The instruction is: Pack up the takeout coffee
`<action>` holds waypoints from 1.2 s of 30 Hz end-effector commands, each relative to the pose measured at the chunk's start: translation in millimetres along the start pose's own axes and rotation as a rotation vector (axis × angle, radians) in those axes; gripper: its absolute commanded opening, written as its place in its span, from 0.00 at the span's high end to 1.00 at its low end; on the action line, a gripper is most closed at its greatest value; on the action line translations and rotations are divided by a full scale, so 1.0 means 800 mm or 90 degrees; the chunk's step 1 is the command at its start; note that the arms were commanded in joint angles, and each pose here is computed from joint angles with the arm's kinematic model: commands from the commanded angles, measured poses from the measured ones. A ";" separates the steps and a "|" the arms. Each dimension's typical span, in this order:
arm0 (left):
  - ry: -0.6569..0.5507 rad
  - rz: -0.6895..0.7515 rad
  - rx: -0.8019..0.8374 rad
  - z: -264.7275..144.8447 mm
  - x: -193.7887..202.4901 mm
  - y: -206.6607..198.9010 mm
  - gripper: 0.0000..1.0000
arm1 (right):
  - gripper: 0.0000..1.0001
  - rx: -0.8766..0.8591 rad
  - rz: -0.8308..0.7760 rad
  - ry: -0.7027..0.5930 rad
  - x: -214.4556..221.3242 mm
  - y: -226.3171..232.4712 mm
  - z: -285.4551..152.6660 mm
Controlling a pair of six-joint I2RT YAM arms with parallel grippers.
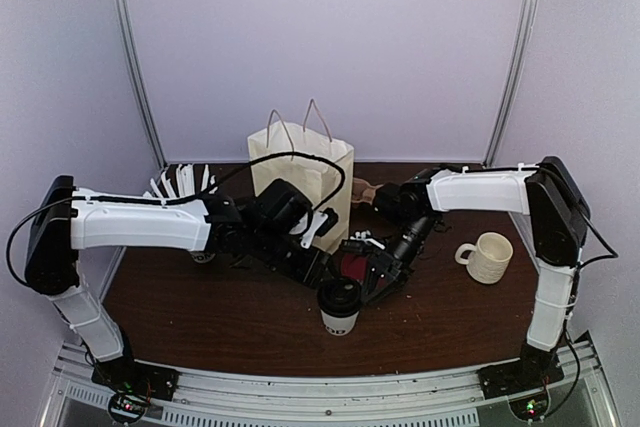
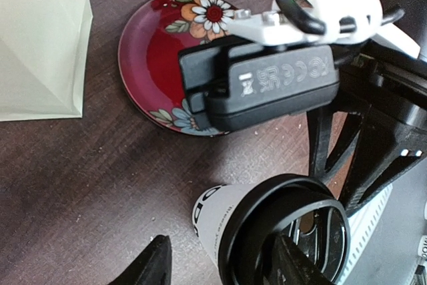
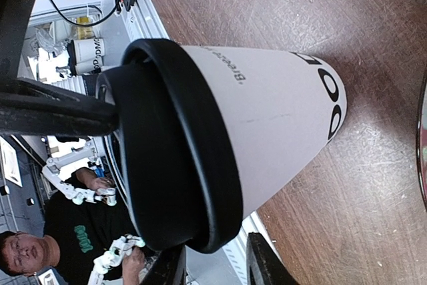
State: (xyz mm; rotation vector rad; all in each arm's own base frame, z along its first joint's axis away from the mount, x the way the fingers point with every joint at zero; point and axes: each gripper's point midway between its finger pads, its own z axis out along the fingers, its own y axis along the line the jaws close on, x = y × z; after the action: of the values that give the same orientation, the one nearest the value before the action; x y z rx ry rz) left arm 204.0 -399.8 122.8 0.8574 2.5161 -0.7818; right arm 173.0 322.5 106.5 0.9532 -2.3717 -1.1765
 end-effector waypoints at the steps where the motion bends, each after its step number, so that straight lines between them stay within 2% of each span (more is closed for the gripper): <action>1: 0.145 -0.016 -0.173 0.011 0.101 0.081 0.48 | 0.71 0.192 -0.051 -0.003 -0.023 -0.079 -0.001; 7: 0.027 0.037 -0.143 -0.021 0.042 0.044 0.42 | 0.69 0.149 -0.101 -0.058 -0.051 -0.039 -0.034; 12: -0.044 0.044 -0.110 -0.043 0.007 0.021 0.37 | 0.67 0.138 -0.135 -0.084 -0.065 -0.016 -0.050; 16: -0.068 0.041 -0.103 -0.054 -0.004 0.015 0.34 | 0.65 0.122 -0.136 -0.080 -0.064 -0.010 -0.051; 25: -0.134 0.015 -0.103 -0.074 -0.026 0.012 0.30 | 0.51 0.122 -0.160 -0.107 -0.046 0.017 -0.076; 30: -0.154 0.005 -0.083 -0.065 -0.042 0.003 0.32 | 0.43 0.034 -0.118 -0.122 -0.019 0.025 -0.052; 36: -0.130 0.002 -0.071 -0.039 -0.045 0.000 0.35 | 0.45 -0.007 -0.094 -0.108 -0.016 0.024 -0.030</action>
State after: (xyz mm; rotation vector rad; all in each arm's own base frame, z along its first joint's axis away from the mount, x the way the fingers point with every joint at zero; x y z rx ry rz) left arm 219.0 -379.0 159.8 0.7289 2.3786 -0.6211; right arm 187.6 311.0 133.3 1.1087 -2.5024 -1.2790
